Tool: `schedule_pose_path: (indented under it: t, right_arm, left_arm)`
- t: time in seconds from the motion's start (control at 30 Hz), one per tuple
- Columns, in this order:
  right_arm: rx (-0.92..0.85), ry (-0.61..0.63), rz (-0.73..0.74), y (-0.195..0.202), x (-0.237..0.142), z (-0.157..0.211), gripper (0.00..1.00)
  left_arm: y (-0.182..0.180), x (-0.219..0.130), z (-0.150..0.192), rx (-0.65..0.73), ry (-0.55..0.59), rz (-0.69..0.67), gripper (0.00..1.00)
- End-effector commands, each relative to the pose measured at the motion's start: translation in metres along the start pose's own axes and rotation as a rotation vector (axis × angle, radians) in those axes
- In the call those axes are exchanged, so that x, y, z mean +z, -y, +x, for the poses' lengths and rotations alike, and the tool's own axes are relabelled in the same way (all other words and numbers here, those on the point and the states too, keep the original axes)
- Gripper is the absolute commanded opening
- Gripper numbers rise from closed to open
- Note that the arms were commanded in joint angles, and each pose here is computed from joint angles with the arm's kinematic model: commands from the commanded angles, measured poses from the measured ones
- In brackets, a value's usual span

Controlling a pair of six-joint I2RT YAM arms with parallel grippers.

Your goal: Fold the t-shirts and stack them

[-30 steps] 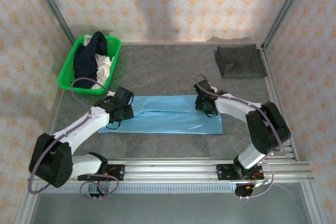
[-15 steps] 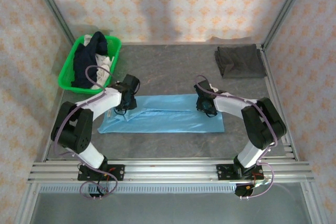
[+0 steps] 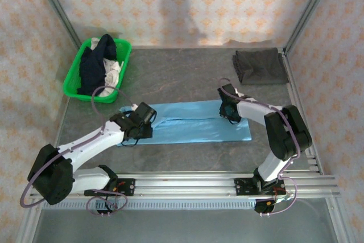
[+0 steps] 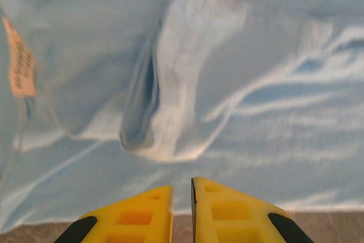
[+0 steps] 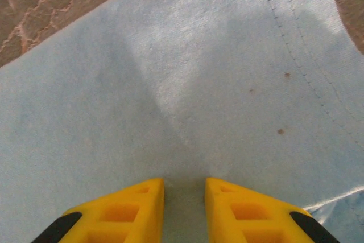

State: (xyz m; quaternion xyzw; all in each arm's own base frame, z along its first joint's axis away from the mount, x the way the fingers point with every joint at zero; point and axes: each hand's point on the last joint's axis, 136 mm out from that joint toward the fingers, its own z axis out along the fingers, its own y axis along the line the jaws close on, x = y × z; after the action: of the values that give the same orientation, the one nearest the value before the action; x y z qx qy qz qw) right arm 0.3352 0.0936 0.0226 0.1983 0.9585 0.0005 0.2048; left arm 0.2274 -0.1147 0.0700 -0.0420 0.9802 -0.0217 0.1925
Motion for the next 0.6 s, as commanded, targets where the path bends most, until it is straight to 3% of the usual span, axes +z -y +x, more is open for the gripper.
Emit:
schedule_pose_path:
  t: [0.0, 0.07, 0.13, 0.23, 0.4, 0.57]
  right_arm:
    - [-0.020, 0.019, 0.060, 0.012, -0.009, -0.008, 0.26]
    - [-0.021, 0.020, 0.043, 0.009, -0.012, -0.010, 0.26]
    - [-0.022, 0.017, 0.022, 0.005, -0.012, -0.010, 0.26]
    - [-0.027, 0.014, 0.021, 0.004, -0.010, -0.009, 0.26]
    - [-0.034, 0.020, 0.018, 0.003, -0.011, -0.012, 0.26]
    - [-0.025, 0.028, -0.007, 0.000, -0.019, -0.018, 0.26]
  left_arm:
    - [0.007, -0.007, 0.019, -0.004, -0.041, 0.053, 0.19]
    - [-0.001, -0.017, 0.006, -0.029, 0.022, 0.017, 0.39]
    - [-0.011, -0.026, -0.013, -0.050, 0.100, -0.044, 0.70]
    - [-0.019, -0.021, -0.037, -0.065, 0.112, -0.106, 0.77]
    - [-0.015, 0.017, -0.057, -0.032, 0.001, -0.144, 0.59]
    - [0.000, 0.033, -0.049, 0.005, -0.081, -0.093, 0.24]
